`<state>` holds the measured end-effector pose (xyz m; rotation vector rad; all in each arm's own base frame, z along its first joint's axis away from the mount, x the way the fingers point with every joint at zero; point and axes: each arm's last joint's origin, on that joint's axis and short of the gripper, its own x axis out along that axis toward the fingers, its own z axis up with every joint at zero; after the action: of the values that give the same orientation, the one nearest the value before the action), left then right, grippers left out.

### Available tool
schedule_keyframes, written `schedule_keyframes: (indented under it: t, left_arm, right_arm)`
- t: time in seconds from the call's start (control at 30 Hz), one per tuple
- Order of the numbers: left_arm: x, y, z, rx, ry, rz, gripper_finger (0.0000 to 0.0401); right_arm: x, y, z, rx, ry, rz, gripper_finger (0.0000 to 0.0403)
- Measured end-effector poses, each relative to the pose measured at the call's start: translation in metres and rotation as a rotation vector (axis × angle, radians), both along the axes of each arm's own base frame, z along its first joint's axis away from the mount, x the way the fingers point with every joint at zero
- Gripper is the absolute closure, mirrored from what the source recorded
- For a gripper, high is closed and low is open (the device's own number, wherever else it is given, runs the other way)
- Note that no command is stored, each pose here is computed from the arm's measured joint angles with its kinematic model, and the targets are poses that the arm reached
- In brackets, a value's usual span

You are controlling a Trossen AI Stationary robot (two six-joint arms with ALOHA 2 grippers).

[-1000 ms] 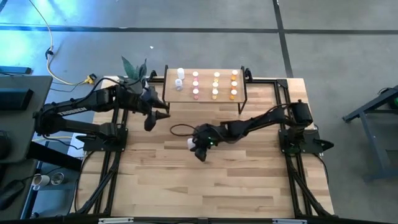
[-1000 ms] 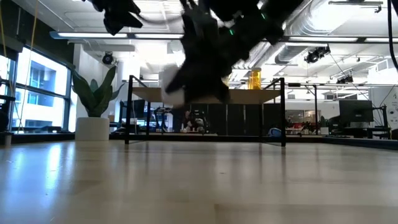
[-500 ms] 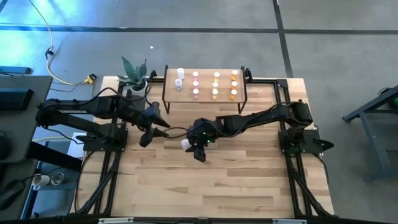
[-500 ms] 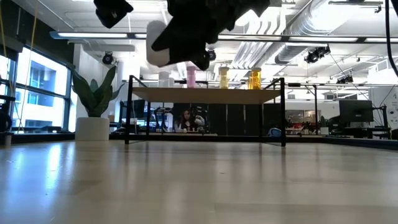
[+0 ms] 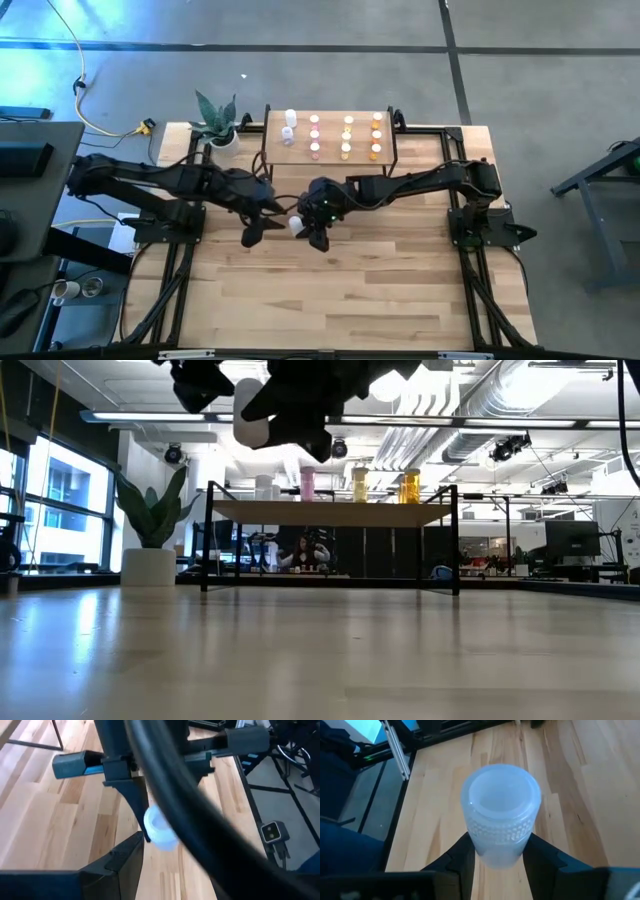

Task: Pick and place medicine bottles onto shelf by color
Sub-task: Put the white pill bottle aligned with the other white pill bottles on the shelf

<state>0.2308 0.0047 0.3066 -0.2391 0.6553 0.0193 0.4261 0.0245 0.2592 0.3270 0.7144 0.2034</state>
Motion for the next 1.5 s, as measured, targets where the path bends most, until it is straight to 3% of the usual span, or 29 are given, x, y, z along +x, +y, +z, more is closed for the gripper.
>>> schedule_keyframes:
  t: [0.47,1.03,1.37,1.5]
  left_arm:
    - [0.024,0.001,-0.016,-0.001,0.024,0.000,0.0213]
    - [0.030,0.001,-0.019,-0.019,0.019,0.014,0.0214]
    - [0.029,0.001,-0.020,-0.020,0.023,0.012,0.0269]
    - [0.029,0.001,-0.020,-0.014,0.023,0.008,0.0273]
  right_arm:
    - [-0.001,0.000,-0.001,0.018,0.016,-0.014,0.0284]
    - [0.001,0.000,0.001,0.036,0.000,-0.029,0.0284]
    - [0.001,0.000,0.001,0.032,-0.001,-0.029,0.0284]
    - [0.001,0.000,0.001,0.030,-0.002,-0.029,0.0284]
